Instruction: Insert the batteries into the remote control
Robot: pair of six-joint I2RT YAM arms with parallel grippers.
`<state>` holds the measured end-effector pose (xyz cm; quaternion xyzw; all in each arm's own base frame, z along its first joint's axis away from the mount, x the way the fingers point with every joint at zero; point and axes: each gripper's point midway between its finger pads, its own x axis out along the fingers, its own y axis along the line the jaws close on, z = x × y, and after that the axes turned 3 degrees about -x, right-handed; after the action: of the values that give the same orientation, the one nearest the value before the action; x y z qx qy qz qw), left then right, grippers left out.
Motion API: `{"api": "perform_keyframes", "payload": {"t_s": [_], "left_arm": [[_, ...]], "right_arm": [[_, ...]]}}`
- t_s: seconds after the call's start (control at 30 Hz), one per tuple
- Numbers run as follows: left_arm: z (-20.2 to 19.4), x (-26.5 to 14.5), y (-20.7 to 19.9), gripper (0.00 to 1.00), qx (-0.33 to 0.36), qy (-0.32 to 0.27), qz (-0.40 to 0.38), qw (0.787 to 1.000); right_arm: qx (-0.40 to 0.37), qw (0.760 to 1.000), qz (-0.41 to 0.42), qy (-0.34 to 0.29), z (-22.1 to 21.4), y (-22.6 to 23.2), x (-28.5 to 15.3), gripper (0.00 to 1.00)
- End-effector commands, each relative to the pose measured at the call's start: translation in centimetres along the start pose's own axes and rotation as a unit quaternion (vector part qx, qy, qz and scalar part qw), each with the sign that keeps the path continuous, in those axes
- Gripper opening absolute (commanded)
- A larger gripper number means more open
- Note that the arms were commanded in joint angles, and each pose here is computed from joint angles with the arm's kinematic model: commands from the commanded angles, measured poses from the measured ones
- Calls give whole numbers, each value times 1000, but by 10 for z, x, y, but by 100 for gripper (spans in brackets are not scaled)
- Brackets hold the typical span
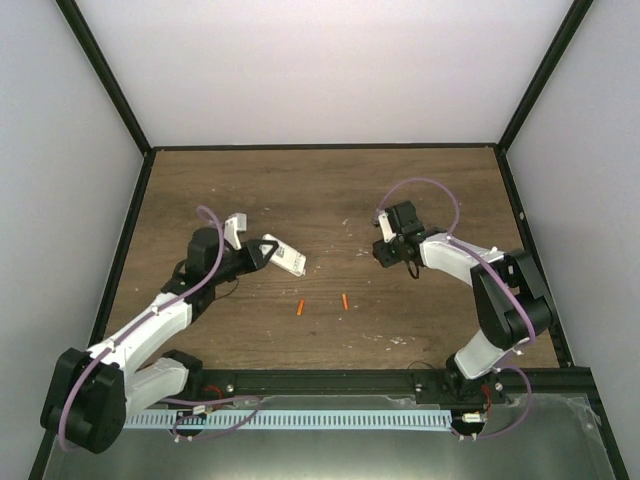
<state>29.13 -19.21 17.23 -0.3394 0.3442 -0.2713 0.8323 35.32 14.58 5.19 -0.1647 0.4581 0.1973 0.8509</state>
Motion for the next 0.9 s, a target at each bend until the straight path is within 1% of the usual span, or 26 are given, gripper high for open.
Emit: {"api": "perform_keyframes", "payload": {"t_s": [0.0, 0.17, 0.27, 0.4, 0.6, 0.77, 0.87], "left_arm": [[25, -12, -21, 0, -30, -83, -65, 994], [22, -20, -14, 0, -53, -106, -69, 991], [20, -23, -11, 0, -62, -115, -72, 989], [18, -24, -9, 0, -64, -114, -65, 989], [22, -27, -12, 0, -61, -123, -69, 988], [19, -26, -5, 0, -70, -128, -68, 987], [14, -25, 0, 0, -81, -129, -70, 986]], "right_arm": [[50, 998, -19, 17, -1, -19, 3, 48], [62, 997, -28, 35, -11, -26, 8, 51], [64, 997, -24, 40, -13, -24, 10, 57], [67, 997, -18, 39, -12, -23, 9, 64], [68, 997, -13, 27, -1, -22, -5, 71], [96, 995, 14, 11, 12, -12, -21, 71], [130, 990, 51, 12, 19, 8, -31, 67]]}}
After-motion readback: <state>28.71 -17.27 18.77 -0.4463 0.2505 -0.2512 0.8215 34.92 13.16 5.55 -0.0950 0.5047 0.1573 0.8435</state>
